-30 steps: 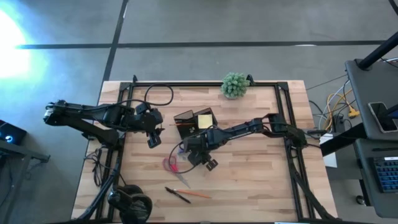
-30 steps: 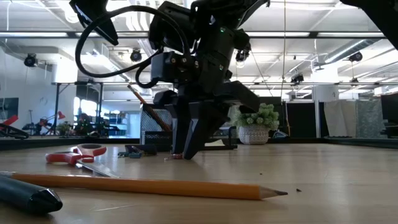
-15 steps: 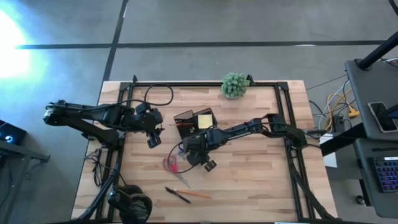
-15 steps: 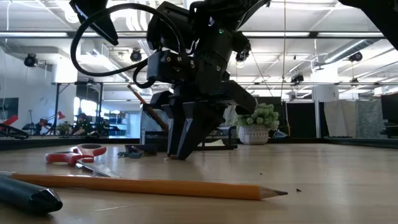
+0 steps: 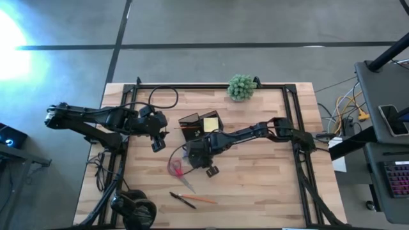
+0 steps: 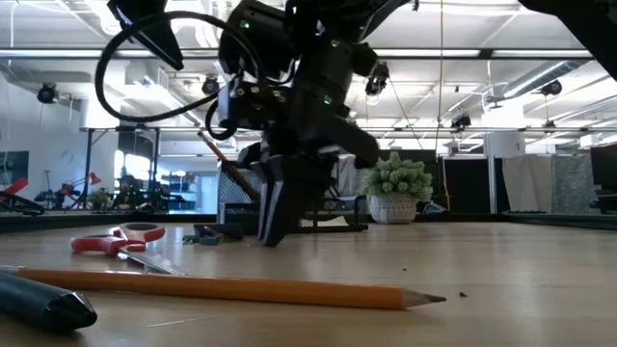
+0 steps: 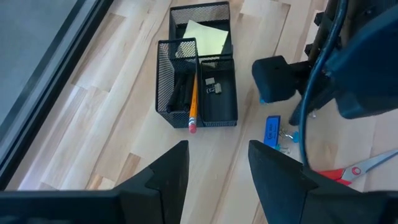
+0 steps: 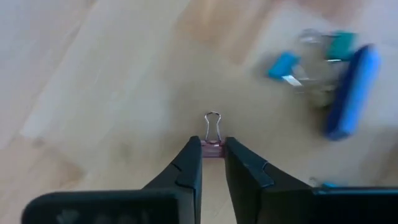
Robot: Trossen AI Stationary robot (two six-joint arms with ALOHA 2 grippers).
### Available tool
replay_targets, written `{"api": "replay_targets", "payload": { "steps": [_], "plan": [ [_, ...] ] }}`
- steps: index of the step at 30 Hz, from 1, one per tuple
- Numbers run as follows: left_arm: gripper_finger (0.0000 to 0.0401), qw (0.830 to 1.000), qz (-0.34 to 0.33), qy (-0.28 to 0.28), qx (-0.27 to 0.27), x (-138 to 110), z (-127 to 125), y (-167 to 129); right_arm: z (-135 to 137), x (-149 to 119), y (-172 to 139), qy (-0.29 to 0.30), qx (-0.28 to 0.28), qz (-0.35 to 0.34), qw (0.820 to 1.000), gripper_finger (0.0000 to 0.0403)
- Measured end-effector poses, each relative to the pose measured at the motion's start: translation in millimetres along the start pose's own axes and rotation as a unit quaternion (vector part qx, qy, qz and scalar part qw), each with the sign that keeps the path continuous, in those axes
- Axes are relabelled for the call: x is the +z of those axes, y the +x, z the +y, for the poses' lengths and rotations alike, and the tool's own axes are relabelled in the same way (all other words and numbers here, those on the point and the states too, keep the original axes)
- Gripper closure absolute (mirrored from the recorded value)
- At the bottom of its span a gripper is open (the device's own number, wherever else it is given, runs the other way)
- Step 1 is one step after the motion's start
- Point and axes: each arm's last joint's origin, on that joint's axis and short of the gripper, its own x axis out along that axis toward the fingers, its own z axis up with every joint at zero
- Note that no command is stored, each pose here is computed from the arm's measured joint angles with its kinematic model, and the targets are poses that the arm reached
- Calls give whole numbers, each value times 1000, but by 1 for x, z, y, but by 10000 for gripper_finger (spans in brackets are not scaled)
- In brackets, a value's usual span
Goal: Pick and place office supplies into organizer
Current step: Put the pink binder clip into the desk organizer, then put the red scissors into the desk organizer
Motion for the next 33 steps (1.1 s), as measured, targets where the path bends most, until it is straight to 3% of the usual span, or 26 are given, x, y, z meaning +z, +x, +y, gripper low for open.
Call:
{"api": "replay_targets", "payload": {
  "steps": [4,7,10,15,19,23,33],
  "plan": [
    [248,1000,1,4,0,0,0,0,-9,10,-27,57,-80,-13,995,345],
    [248,1000,1,5,1,0,0,0,-20,15,-54,117,-156,-33,980,344],
    [248,1000,1,12,1,0,0,0,-40,6,-65,186,-181,-39,965,343],
    [248,1000,1,13,1,0,0,0,-79,-20,-70,252,-199,-21,947,342],
    [248,1000,2,13,1,0,0,0,-96,-39,-71,260,-174,-1,950,341],
    [248,1000,2,13,1,0,0,0,-97,-47,-70,264,-127,14,956,332],
    [248,1000,-3,12,10,0,1,0,-94,-35,-68,247,-134,-29,959,301]
  ]
}}
